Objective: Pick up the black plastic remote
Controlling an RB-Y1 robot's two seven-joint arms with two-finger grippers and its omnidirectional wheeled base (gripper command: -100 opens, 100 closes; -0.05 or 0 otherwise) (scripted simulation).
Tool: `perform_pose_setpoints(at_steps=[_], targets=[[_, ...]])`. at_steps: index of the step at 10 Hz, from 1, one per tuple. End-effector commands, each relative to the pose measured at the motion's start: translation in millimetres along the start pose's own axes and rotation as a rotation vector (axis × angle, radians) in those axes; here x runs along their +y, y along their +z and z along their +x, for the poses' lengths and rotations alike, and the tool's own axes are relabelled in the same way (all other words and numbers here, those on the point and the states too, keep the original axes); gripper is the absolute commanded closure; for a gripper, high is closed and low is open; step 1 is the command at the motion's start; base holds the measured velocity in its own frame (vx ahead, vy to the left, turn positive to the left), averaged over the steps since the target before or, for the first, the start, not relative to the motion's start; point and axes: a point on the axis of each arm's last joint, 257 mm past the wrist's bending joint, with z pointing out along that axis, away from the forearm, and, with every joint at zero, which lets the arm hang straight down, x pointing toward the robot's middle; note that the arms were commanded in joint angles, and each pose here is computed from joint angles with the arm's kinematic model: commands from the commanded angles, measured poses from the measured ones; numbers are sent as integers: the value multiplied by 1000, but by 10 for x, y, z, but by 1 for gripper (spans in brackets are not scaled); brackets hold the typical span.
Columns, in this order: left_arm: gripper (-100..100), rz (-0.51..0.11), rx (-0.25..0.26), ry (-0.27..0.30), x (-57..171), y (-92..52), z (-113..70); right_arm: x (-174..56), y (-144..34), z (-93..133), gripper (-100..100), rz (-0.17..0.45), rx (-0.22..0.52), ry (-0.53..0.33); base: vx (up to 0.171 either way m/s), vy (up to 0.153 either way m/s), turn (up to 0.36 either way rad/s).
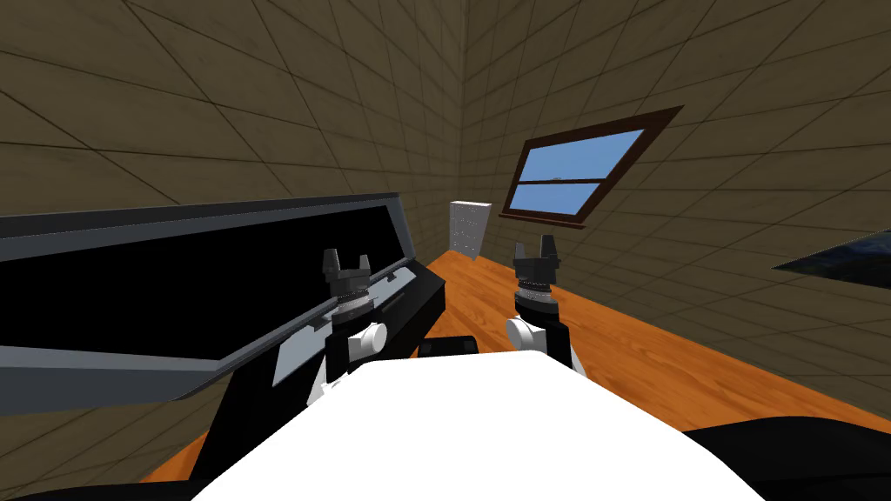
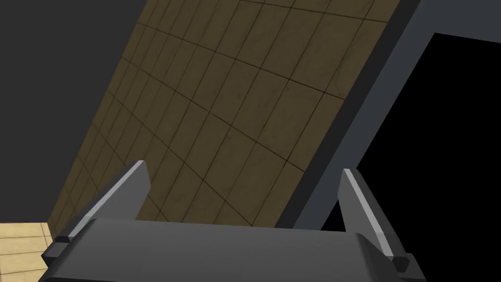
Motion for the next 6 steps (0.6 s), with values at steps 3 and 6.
perform_pose_setpoints(at_steps=[3, 6], targets=[[-100, -75, 72, 6, 310, -14, 56, 0, 0, 0, 0, 0, 0, 0, -3, -4, -52], [-100, -197, 115, -3, 800, -68, 41, 0, 0, 0, 0, 0, 0, 0, -7, -8, -91]])
